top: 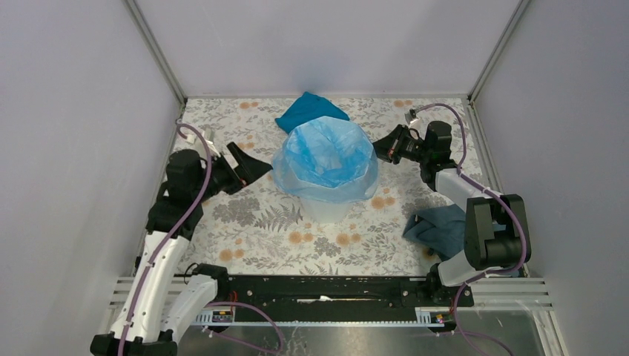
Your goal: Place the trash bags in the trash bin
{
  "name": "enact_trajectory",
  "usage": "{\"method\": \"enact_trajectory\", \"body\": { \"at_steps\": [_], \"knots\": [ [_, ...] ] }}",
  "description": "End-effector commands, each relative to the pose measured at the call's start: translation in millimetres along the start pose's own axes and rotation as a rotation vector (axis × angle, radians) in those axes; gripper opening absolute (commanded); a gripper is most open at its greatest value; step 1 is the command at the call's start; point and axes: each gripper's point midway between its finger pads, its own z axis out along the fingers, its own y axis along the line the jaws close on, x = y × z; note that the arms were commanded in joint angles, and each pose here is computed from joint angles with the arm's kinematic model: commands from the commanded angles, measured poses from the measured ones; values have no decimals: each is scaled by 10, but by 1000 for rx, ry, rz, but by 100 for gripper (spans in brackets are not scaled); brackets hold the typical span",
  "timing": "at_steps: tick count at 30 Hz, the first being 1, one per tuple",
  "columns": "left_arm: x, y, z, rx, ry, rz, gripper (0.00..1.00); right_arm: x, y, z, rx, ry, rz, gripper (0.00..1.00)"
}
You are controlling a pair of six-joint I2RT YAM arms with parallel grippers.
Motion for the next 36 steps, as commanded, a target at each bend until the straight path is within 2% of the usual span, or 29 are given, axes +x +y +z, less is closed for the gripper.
{"method": "enact_trajectory", "body": {
  "at_steps": [1,3,5,12,16,18,24,28,36],
  "knots": [
    [147,-198,105,175,77,-96,89,-120,266,-36,-48,-25,-86,0],
    [194,-154,142,179,90,-104,88,-110,274,-38,-51,-24,-87,0],
    [243,-110,179,184,100,-108,83,-99,262,-46,-48,-26,-86,0],
    [420,54,368,196,144,-139,44,-91,235,-42,-40,-29,-79,0],
    [483,125,478,186,159,-132,11,-97,245,-35,-41,-29,-79,0],
    [553,182,548,163,178,-121,0,-97,229,-35,-33,-31,-81,0],
    [852,553,759,33,222,-140,0,-71,58,-39,33,-42,-89,0],
    [1046,700,816,10,259,-160,0,-64,-65,-42,81,-45,-99,0],
    [1270,670,928,19,314,-143,0,66,-251,21,120,-16,-91,0]
  ]
}}
